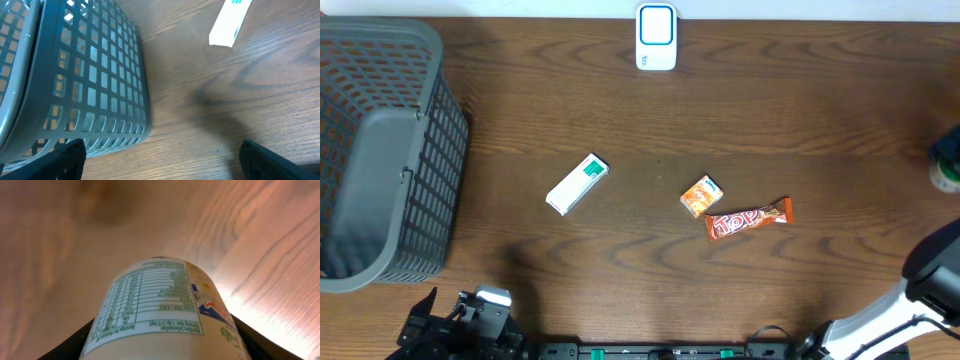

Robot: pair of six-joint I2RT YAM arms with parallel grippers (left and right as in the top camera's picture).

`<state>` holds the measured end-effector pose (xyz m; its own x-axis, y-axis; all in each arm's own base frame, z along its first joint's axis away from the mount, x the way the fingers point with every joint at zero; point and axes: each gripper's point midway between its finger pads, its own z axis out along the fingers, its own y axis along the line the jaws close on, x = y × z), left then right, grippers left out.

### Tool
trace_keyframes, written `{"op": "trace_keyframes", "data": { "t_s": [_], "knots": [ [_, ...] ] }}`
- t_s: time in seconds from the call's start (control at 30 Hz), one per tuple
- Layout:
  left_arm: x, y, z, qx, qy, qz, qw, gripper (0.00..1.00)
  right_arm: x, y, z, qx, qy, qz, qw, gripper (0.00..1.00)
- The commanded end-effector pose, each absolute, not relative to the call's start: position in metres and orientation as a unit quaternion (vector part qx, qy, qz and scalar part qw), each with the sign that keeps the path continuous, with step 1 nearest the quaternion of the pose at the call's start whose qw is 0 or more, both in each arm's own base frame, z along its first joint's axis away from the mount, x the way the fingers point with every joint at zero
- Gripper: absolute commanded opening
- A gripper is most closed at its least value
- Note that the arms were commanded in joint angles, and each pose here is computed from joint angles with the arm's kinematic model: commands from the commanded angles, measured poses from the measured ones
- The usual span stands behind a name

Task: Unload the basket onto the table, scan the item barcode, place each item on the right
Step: 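Swing the held jar over to the right edge of the table, then set the jar down at the right edge and open the right gripper, then reach the right gripper to the Kleenex pack and grasp it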

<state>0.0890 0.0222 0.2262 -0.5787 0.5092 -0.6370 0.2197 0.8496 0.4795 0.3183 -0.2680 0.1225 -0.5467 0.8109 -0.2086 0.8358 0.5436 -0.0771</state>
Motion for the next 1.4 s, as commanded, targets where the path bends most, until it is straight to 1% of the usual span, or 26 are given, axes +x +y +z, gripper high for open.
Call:
{"op": "trace_keyframes", "data": {
  "t_s": [0.0,0.13,0.27,0.57,0.7,0.87,0.97,1.1,1.23,1.27,1.3,1.33,1.37],
  "knots": [
    [0.089,0.023,0.227,0.211,0.869,0.179,0.41,0.98,0.299,-0.273,0.101,0.508,0.857,-0.064,0.062,0.54],
    [0.089,0.023,0.227,0.211,0.869,0.179,0.41,0.98,0.28,-0.281,0.079,0.539,0.839,-0.062,0.05,0.54],
    [0.089,0.023,0.227,0.211,0.869,0.179,0.41,0.98,0.272,-0.286,0.07,0.554,0.829,-0.061,0.047,0.54],
    [0.089,0.023,0.227,0.211,0.869,0.179,0.41,0.98,0.273,-0.291,0.07,0.554,0.827,-0.075,0.054,0.53],
    [0.089,0.023,0.227,0.211,0.869,0.179,0.41,0.98,0.274,-0.306,0.073,0.56,0.819,-0.103,0.073,0.59],
    [0.089,0.023,0.227,0.211,0.869,0.179,0.41,0.98,0.285,-0.333,0.072,0.564,0.806,-0.141,0.113,0.6],
    [0.089,0.023,0.227,0.211,0.869,0.179,0.41,0.98,0.292,-0.342,0.057,0.564,0.804,-0.146,0.119,0.62],
    [0.089,0.023,0.227,0.211,0.869,0.179,0.41,0.98,0.296,-0.345,0.021,0.566,0.805,-0.145,0.099,0.62],
    [0.089,0.023,0.227,0.211,0.869,0.179,0.41,0.98,0.295,-0.344,0.002,0.565,0.808,-0.142,0.083,0.63],
    [0.089,0.023,0.227,0.211,0.869,0.179,0.41,0.98,0.294,-0.343,0.0,0.565,0.809,-0.142,0.081,0.65],
    [0.089,0.023,0.227,0.211,0.869,0.179,0.41,0.98,0.294,-0.343,0.0,0.565,0.809,-0.141,0.08,0.7],
    [0.089,0.023,0.227,0.211,0.869,0.179,0.41,0.98,0.294,-0.343,0.0,0.565,0.809,-0.141,0.08,0.81],
    [0.089,0.023,0.227,0.211,0.869,0.179,0.41,0.98,0.295,-0.344,0.001,0.565,0.809,-0.141,0.082,0.99]
  ]
}}
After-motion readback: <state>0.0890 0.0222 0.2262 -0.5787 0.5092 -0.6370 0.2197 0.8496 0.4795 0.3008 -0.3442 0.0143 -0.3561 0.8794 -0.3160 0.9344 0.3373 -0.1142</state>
